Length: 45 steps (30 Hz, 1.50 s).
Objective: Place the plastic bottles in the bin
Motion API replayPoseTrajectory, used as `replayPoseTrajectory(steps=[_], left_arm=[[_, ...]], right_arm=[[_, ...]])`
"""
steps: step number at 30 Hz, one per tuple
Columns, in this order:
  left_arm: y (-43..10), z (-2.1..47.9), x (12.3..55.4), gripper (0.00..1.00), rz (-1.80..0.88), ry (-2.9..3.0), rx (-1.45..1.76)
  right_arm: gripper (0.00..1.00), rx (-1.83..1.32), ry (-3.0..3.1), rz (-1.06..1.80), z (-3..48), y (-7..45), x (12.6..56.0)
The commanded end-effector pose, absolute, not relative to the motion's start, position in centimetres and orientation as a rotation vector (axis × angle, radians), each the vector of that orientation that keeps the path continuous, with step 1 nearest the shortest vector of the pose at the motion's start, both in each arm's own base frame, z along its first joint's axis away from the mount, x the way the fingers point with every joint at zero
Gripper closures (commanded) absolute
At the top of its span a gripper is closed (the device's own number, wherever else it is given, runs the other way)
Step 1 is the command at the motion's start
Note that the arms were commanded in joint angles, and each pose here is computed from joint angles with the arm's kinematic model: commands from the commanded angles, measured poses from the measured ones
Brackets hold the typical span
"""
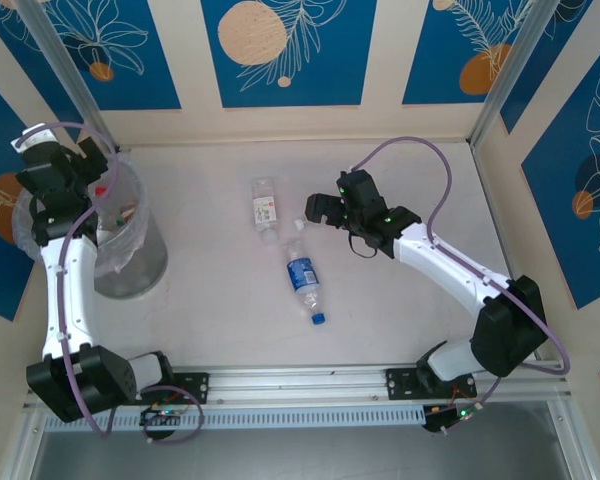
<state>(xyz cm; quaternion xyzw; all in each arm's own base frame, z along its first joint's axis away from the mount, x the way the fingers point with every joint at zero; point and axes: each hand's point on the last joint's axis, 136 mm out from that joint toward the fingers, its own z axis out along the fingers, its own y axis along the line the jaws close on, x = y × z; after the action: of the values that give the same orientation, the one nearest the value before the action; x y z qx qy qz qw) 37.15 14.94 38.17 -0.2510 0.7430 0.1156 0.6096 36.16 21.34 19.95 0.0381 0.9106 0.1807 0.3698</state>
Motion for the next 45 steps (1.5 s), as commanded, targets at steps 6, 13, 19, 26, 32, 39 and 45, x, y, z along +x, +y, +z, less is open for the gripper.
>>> replayPoseTrajectory(steps=[6, 13, 19, 26, 32, 39, 45], left_arm=[[6.8, 37.1, 37.2, 0.01, -0.049, 1.778, -0.549], [-0.7, 36.4, 36.9, 0.0, -0.316, 1.835, -0.395], [-6.0, 35.5, 35.5, 0.0, -0.591, 1.859, -0.254], [-6.6, 33.1, 33.8, 0.01, -0.628, 1.934, -0.251], [-6.3, 30.9, 33.1, 0.01, -0.614, 1.98, -0.285], [-6.1, 28.9, 33.0, 0.01, -0.593, 2.035, -0.301], [-6.2, 28.4, 32.7, 0.01, -0.584, 2.06, -0.285]], right_arm=[[0.01, 0.199, 2.324, 0.474, 18.5, 20.2, 40.2], [0.01, 0.358, 2.303, 0.409, 16.6, 18.8, 44.2], [0.0, 0.465, 2.331, 0.341, 14.8, 16.8, 46.4], [0.01, 0.685, 2.37, 0.199, 12.5, 14.1, 46.7], [0.0, 0.854, 2.42, 0.138, 10.8, 12.4, 46.3], [0.0, 0.983, 2.458, 0.158, 9.1, 12.1, 47.4], [0.0, 1.018, 2.522, 0.234, 6.9, 13.0, 48.8]])
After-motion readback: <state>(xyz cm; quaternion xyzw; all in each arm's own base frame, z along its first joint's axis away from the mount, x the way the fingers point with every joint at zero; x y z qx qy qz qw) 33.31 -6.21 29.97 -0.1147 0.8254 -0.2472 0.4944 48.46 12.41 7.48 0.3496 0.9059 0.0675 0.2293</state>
